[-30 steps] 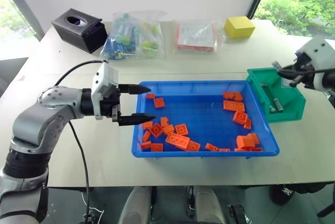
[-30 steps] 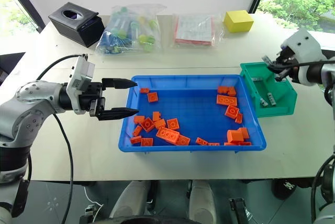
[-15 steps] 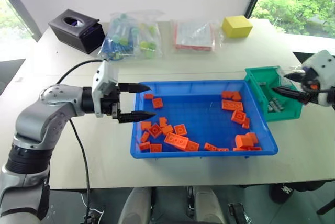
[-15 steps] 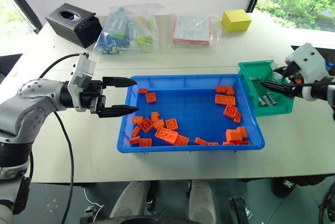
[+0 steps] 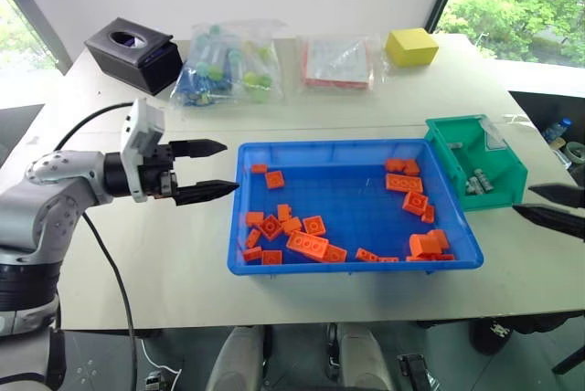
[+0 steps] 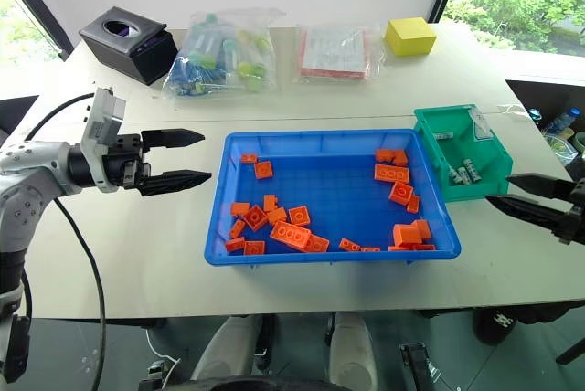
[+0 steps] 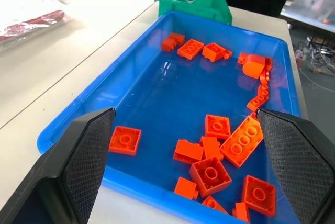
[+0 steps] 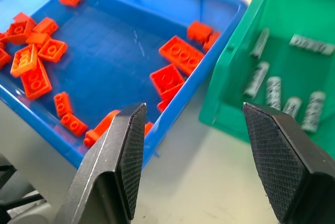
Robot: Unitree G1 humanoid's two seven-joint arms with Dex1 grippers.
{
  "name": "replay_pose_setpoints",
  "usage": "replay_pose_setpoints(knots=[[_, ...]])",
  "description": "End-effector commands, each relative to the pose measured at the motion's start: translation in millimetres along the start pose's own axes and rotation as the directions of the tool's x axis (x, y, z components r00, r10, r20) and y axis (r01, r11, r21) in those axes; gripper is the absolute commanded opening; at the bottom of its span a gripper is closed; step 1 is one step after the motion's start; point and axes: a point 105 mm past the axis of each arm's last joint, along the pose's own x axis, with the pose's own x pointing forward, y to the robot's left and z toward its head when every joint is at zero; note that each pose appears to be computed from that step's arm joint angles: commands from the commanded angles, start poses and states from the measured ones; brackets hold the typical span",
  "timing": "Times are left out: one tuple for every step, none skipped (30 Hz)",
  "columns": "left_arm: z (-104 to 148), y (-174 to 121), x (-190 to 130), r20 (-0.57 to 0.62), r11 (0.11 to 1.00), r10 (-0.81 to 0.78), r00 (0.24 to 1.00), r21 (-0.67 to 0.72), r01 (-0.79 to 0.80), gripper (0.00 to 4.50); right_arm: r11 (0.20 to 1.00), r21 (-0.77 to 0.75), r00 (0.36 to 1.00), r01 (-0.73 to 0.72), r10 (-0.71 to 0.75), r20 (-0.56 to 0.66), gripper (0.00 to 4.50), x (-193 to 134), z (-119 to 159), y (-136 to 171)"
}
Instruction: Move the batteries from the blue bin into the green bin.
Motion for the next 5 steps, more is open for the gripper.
replay_pose_setpoints(knots=[[11, 0, -7, 0.024, 0.999, 0.029, 0.999, 0.035, -0.030, 4.50, 0.999, -0.046, 0.998, -0.006, 0.009, 0.059, 2.96, 6, 10, 7], [12, -1, -8, 0.024, 0.999, 0.031, 0.999, 0.037, -0.032, 4.50, 0.999, -0.045, 0.998, -0.017, 0.019, 0.058, 2.96, 8, 8, 10], [12, -1, -9, 0.025, 0.999, 0.034, 0.999, 0.041, -0.035, 4.50, 0.998, -0.050, 0.998, -0.033, 0.035, 0.048, 2.96, 11, 6, 13], [13, -2, -9, 0.025, 0.998, 0.037, 0.999, 0.045, -0.038, 4.50, 0.997, -0.057, 0.998, -0.047, 0.049, 0.037, 2.96, 13, 5, 16], [13, -3, -10, 0.027, 0.998, 0.036, 0.999, 0.049, -0.038, 4.50, 0.996, -0.064, 0.998, -0.061, 0.063, 0.029, 2.96, 16, 5, 18]])
